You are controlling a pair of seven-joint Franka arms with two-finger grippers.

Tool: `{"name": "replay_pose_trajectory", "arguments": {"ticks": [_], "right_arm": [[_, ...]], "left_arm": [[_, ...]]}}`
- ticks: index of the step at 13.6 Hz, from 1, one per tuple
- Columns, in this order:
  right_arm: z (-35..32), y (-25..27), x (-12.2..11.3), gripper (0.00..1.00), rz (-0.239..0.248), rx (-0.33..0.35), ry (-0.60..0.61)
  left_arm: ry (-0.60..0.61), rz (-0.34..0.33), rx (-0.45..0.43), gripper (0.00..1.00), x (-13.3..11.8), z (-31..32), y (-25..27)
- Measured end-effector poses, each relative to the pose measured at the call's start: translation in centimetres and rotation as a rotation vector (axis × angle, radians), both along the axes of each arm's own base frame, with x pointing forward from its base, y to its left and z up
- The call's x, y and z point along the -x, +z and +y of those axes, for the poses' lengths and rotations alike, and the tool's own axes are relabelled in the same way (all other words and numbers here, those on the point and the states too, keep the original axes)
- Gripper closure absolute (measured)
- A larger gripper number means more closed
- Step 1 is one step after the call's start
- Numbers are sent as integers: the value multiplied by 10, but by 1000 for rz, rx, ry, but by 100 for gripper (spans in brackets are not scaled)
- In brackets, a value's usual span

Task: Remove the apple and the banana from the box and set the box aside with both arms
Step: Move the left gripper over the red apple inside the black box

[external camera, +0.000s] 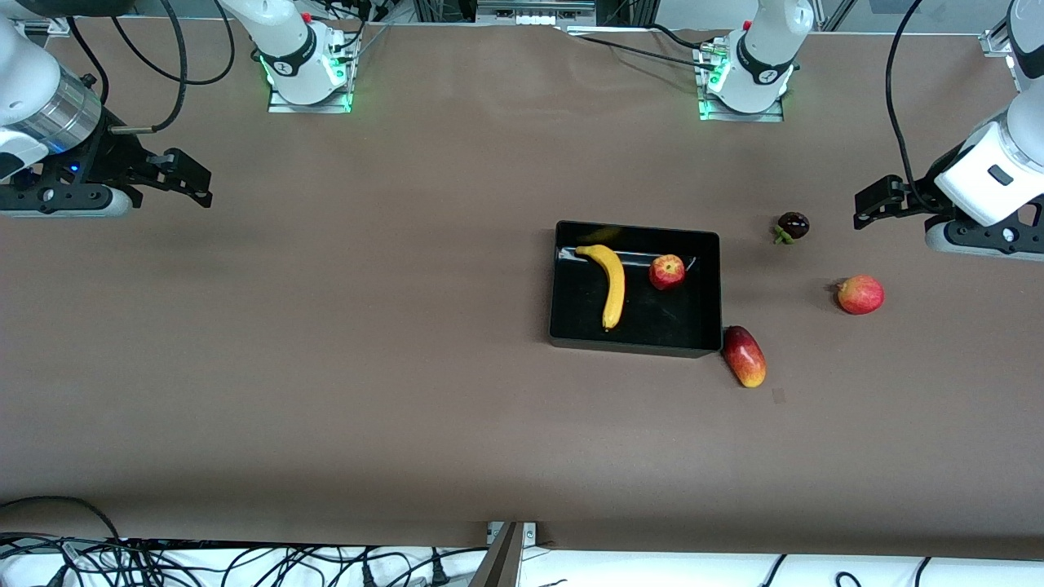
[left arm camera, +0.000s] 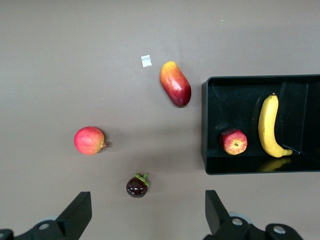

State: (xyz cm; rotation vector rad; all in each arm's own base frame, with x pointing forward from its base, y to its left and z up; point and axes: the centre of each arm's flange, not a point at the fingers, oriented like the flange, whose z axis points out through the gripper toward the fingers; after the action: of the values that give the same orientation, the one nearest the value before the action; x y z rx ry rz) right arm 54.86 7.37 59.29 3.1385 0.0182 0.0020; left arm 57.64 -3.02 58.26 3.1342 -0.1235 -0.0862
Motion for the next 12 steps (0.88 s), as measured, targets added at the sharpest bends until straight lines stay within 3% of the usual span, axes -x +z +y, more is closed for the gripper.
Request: {"name": "replay_pose_trajectory", "arguments": {"ticks": [6,12], "right_arm": [[0,0,0,0,0,0,0],[0,0,0,0,0,0,0]], "left_arm": [[-2,15,-1,0,1,-1,-1],[-89,180,-7,0,0,-50,-51]]}}
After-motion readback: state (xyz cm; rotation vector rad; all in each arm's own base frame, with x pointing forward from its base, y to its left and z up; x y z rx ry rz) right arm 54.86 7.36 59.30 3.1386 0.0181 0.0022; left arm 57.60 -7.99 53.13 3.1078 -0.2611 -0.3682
